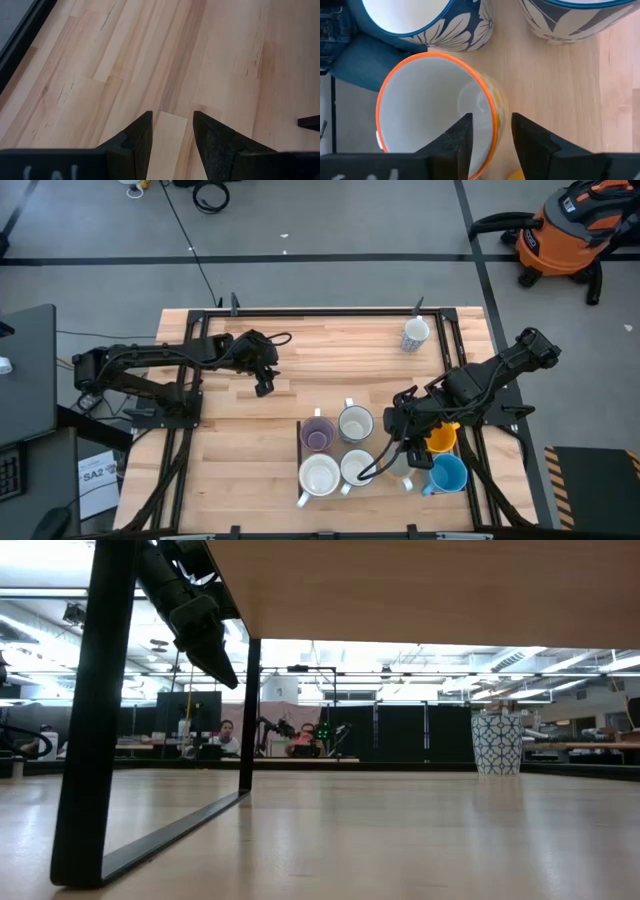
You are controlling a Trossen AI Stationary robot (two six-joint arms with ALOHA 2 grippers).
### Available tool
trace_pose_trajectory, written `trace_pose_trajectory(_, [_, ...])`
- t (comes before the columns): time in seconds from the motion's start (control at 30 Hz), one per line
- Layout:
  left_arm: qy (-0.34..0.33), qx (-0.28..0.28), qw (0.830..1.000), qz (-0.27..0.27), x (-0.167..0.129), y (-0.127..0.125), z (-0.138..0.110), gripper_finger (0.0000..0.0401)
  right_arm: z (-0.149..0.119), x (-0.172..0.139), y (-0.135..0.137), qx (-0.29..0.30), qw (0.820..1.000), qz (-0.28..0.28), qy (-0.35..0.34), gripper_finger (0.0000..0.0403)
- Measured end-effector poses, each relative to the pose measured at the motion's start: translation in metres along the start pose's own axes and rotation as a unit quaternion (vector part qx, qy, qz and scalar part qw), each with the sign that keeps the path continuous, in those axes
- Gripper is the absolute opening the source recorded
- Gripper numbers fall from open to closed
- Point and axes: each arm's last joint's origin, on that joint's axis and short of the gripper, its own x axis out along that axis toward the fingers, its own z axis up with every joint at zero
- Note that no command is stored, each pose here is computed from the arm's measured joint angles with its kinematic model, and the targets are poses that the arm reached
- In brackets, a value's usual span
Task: Place coffee mugs
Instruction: Put the white blue patterned mug on the shelf
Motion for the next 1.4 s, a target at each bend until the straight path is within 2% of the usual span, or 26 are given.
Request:
trace_pose_trajectory(0.47, [0.000,0.000,1.000,0.000,0.000,0.000,0.000,0.0149,0.004,-0.006,-0.008,0.000,1.000,0.008,-0.003,0.0147])
trace_pose_trajectory(0.67, [0.000,0.000,1.000,0.000,0.000,0.000,0.000,0.0149,0.015,-0.027,-0.009,-0.015,0.999,0.034,-0.036,0.0147])
trace_pose_trajectory(0.87, [-0.008,0.000,1.000,0.000,0.000,0.000,0.002,0.0149,0.027,-0.056,-0.015,-0.042,0.995,0.033,-0.083,0.0146])
trace_pose_trajectory(0.97, [-0.008,-0.001,1.000,0.000,0.000,0.000,0.002,0.0149,0.032,-0.071,-0.022,-0.038,0.993,0.002,-0.111,0.0147])
trace_pose_trajectory(1.13, [-0.008,0.000,1.000,0.000,0.000,0.000,0.002,0.0149,0.036,-0.093,-0.043,-0.021,0.987,-0.084,-0.138,0.0147])
trace_pose_trajectory(1.4, [-0.008,0.000,1.000,0.000,0.000,0.000,0.002,0.0149,0.033,-0.115,-0.097,0.042,0.971,-0.212,-0.107,0.0146])
